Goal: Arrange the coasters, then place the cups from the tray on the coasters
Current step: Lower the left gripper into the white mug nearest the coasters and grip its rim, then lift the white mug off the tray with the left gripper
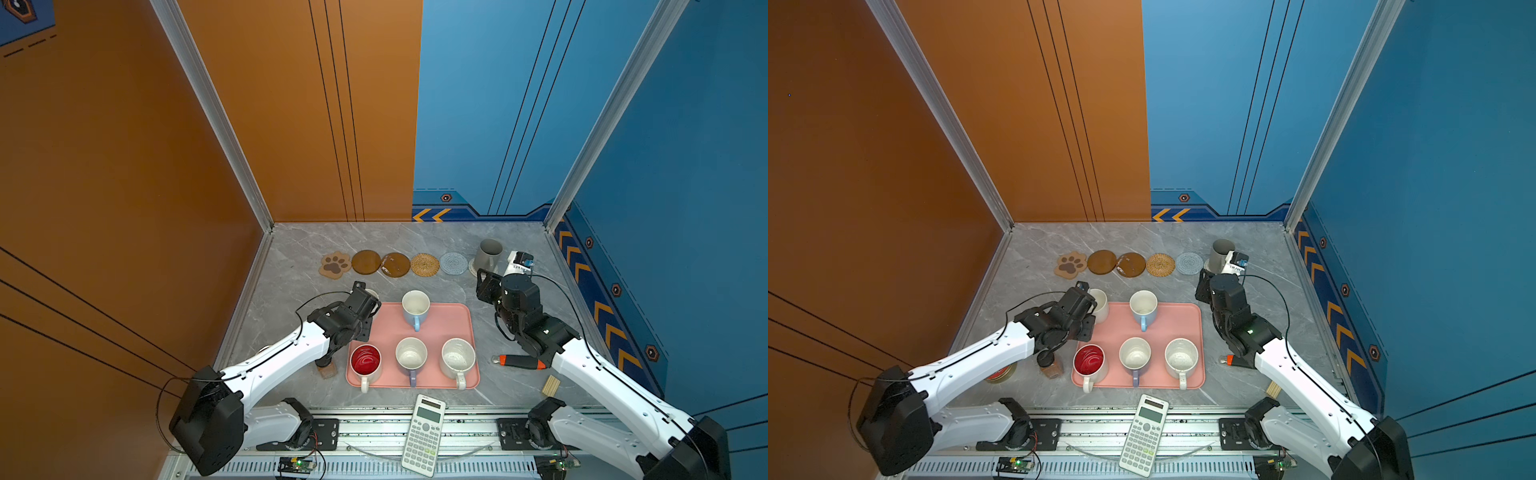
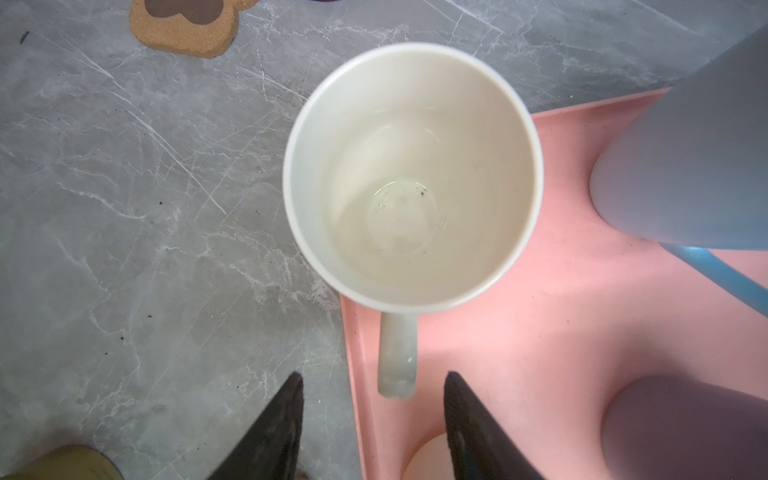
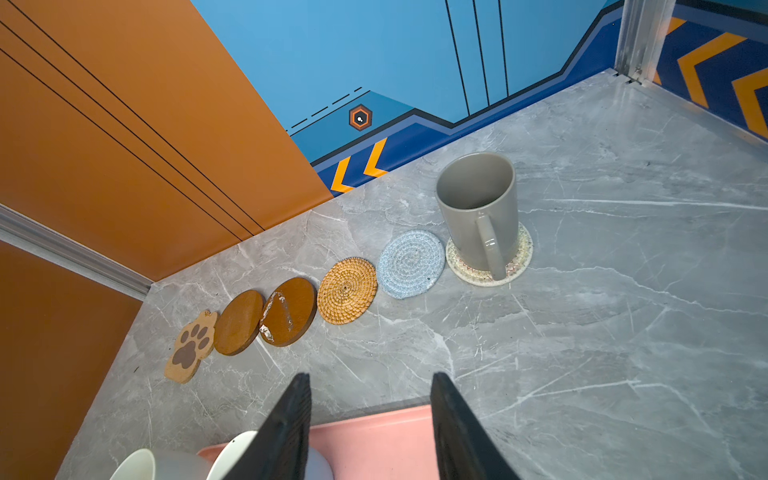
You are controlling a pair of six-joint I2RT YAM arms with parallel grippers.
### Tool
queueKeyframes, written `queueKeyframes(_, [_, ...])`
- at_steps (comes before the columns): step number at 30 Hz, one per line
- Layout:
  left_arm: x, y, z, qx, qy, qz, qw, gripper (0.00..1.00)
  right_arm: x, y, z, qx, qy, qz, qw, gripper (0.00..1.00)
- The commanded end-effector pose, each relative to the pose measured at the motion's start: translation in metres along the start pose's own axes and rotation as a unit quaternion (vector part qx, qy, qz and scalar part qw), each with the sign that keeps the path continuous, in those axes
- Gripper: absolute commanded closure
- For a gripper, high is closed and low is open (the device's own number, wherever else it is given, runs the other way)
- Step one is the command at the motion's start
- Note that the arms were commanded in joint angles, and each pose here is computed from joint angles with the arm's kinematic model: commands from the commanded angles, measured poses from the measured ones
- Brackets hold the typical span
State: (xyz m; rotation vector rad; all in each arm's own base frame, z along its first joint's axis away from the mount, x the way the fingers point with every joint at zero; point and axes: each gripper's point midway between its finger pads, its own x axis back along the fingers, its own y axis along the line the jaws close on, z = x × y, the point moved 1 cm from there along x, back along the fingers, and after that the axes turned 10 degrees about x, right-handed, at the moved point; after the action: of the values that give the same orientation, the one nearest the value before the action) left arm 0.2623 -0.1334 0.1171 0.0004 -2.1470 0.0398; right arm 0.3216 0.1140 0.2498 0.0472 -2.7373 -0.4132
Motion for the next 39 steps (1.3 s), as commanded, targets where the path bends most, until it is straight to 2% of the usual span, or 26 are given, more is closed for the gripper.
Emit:
queueKeyframes(1, [0.002, -0.003, -0.014, 0.018, -0.010, 0.005, 1.000, 0.46, 0.002, 0.001, -0.002, -0.011, -0.008, -0.009, 1.000, 0.55])
queueKeyframes(39, [-0.028, -0.002, -0.011, 0.012, 0.038, -0.013, 0.999, 0.56, -0.008, 0.011, 0.001, -0.019, 0.001, -0.035, 0.999, 0.55])
